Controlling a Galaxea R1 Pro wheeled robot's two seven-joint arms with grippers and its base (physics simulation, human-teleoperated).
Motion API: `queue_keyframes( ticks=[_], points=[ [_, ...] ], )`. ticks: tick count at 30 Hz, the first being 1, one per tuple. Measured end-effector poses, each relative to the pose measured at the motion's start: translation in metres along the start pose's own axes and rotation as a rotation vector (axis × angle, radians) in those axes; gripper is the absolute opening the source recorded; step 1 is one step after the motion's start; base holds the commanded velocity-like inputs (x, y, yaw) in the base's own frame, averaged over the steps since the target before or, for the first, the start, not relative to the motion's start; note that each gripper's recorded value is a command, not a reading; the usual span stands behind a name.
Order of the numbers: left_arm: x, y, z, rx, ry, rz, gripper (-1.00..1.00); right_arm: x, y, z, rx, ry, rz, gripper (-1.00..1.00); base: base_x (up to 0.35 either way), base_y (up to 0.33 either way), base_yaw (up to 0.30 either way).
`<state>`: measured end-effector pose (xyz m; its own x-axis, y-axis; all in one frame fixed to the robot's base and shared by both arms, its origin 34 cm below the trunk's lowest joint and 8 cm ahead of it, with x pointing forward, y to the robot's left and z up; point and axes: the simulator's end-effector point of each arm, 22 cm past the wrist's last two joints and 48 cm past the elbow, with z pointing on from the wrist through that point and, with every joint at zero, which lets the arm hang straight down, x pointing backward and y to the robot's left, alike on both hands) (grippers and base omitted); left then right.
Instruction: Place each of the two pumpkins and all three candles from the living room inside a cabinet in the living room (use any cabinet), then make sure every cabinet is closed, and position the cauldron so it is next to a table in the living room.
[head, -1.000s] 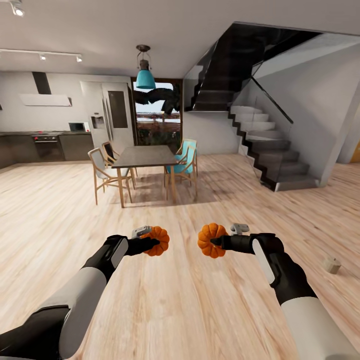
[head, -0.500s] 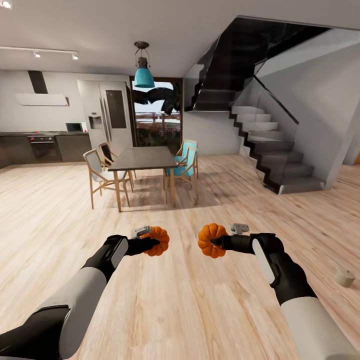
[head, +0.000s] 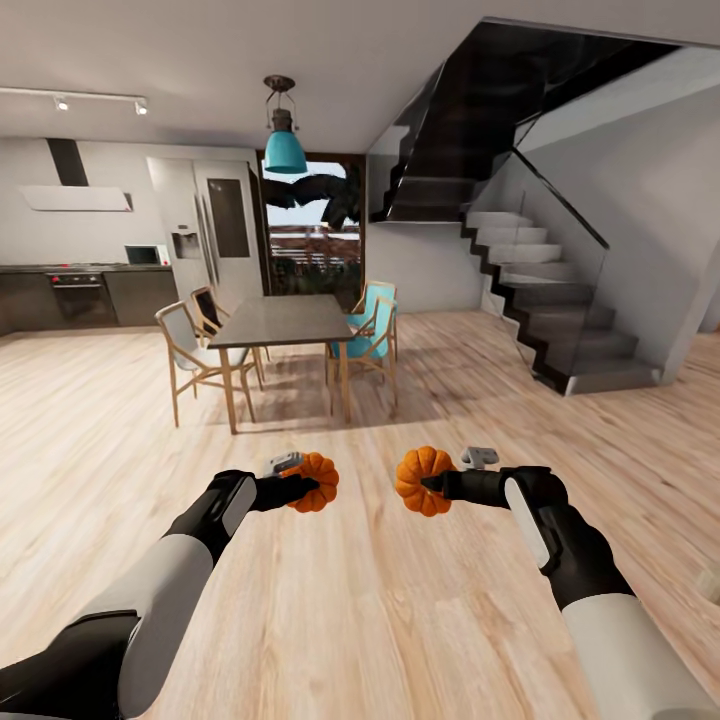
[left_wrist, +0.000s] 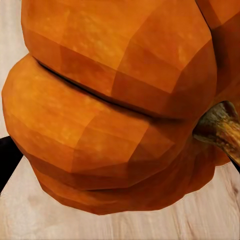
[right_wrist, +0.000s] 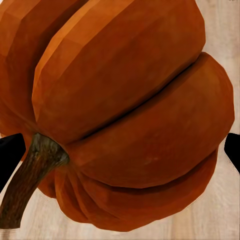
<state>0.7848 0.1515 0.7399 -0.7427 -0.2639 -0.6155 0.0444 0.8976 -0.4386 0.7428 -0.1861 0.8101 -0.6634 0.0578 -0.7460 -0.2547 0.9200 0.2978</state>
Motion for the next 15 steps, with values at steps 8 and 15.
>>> queue_keyframes(
  ticks=[8, 15],
  points=[
    [0.0003, 0.0, 0.0001, 0.0, 0.001, -0.001, -1.0, 0.0, 0.0, 0.0, 0.0, 0.0, 0.0, -1.0, 0.322, 0.0, 0.007],
    [0.0001, 0.0, 0.0, 0.0, 0.001, -0.001, -1.0, 0.0, -0.0003, 0.0001, 0.002, 0.0, -0.001, -1.0, 0.319, 0.0, 0.191]
  ],
)
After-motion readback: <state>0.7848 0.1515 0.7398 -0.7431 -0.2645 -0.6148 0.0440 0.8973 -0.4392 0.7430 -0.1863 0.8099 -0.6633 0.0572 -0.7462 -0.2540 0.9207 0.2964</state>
